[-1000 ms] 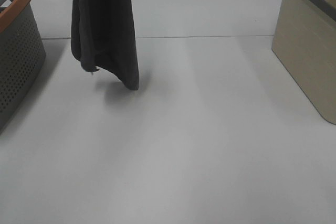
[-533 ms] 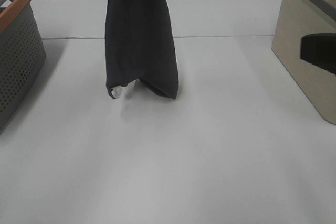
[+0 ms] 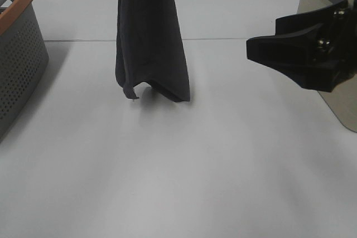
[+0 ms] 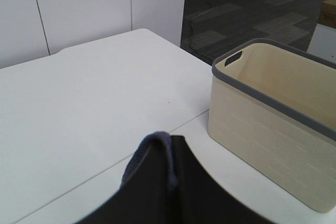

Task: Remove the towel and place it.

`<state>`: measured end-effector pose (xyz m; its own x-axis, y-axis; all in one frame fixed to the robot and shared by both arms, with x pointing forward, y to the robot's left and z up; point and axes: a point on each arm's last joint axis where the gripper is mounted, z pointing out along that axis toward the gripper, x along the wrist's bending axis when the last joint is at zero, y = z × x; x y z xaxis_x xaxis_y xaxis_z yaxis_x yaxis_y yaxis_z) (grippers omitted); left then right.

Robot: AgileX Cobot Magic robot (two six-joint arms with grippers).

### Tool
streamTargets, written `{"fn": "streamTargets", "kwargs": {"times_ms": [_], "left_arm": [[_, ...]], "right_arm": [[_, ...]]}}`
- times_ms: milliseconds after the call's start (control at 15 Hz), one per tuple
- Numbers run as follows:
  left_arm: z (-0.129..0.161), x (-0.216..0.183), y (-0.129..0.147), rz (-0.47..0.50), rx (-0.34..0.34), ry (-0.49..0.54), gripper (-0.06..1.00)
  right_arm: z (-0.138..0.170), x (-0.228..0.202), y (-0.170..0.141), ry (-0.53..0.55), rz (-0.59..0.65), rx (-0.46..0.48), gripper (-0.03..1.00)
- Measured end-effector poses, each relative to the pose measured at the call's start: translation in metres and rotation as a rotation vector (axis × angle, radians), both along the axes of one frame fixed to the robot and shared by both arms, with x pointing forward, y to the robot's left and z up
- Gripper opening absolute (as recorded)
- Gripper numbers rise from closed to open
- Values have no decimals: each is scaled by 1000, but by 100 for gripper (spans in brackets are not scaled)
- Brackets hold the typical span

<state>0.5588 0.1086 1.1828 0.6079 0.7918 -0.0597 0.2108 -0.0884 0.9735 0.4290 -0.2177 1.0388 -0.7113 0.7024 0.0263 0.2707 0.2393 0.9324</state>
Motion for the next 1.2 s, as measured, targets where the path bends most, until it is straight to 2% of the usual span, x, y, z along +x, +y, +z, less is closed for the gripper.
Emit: {"fn": "streamTargets", "kwargs": {"times_ms": [67, 133, 333, 400, 667, 933, 1000, 1200], "left_arm": [[1, 1, 0, 9, -9, -6, 0], [1, 1, 0, 10, -11, -6, 0], [1, 1, 0, 10, -11, -6, 0], [1, 1, 0, 10, -11, -6, 0], [1, 1, 0, 15, -30, 8, 0], [1, 1, 0, 17, -37, 13, 0], [1, 1, 0, 18, -38, 15, 0], [1, 1, 0, 18, -38, 15, 0]], "right_arm": [[-9, 6, 7, 25, 20, 4, 70], [-30, 12, 30, 63, 95, -66, 70], [-53, 24, 62, 130, 123, -194, 70], [-59, 30, 74, 167, 115, -208, 70], [-78, 57, 137, 286, 81, -202, 70], [-88, 68, 183, 238, 8, -288, 70], [-90, 76, 203, 236, -9, -269, 70], [-99, 95, 217, 261, -92, -240, 70]]}}
